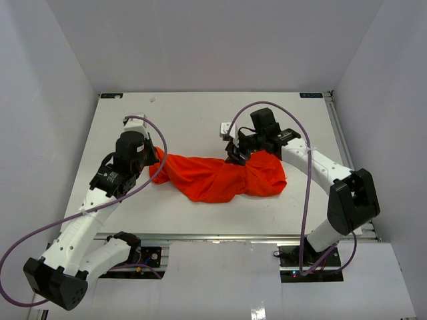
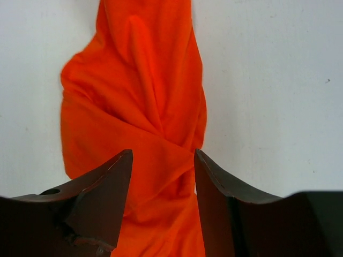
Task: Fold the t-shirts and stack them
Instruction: Flatten the tshirt out
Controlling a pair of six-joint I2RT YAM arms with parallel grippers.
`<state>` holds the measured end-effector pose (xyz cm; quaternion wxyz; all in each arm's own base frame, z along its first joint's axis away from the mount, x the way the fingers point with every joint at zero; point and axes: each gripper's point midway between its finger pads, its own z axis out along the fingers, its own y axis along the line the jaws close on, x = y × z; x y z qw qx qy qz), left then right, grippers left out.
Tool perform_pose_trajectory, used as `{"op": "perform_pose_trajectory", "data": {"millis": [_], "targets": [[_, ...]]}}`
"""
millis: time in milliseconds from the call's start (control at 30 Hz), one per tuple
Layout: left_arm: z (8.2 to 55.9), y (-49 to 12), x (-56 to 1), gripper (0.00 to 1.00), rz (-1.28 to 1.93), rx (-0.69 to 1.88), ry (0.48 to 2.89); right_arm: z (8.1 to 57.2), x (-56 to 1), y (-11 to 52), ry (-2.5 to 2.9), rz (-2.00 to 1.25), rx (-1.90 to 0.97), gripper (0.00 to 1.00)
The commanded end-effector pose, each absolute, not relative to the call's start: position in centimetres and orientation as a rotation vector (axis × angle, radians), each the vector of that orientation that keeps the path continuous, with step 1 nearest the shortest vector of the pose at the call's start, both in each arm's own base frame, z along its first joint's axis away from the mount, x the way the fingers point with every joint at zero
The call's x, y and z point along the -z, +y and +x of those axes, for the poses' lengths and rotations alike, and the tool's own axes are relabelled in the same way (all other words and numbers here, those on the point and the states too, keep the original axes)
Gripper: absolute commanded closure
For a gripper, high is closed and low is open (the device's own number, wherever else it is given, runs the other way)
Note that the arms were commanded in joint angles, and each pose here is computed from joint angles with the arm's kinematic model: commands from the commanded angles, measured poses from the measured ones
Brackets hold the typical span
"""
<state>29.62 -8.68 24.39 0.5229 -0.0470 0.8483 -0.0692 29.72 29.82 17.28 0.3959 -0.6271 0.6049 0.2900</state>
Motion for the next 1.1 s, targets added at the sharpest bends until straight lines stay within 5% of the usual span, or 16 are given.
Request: {"op": "perform_pose_trajectory", "data": {"millis": [0, 200, 633, 1067], "targets": [[29.4, -8.7, -25.5, 0.92, -0.124, 0.196, 1.999, 32.9, -17.7, 28.0, 1.428, -1.649, -0.629, 0.44], [29.5, -8.8, -25.6, 0.92, -0.130, 0.201, 1.997, 35.6, -16.1, 27.1, 1.707, -1.514, -0.863, 0.61], [29.9, -9.0, -25.2, 0.92, -0.121, 0.196, 2.013, 33.7, -12.6, 28.5, 2.008, -1.325, -1.063, 0.55], [30.0, -9.0, -25.3, 0.92, -0.121, 0.196, 2.012, 33.4, -8.6, 29.3, 2.402, -1.045, -0.948, 0.50]]}}
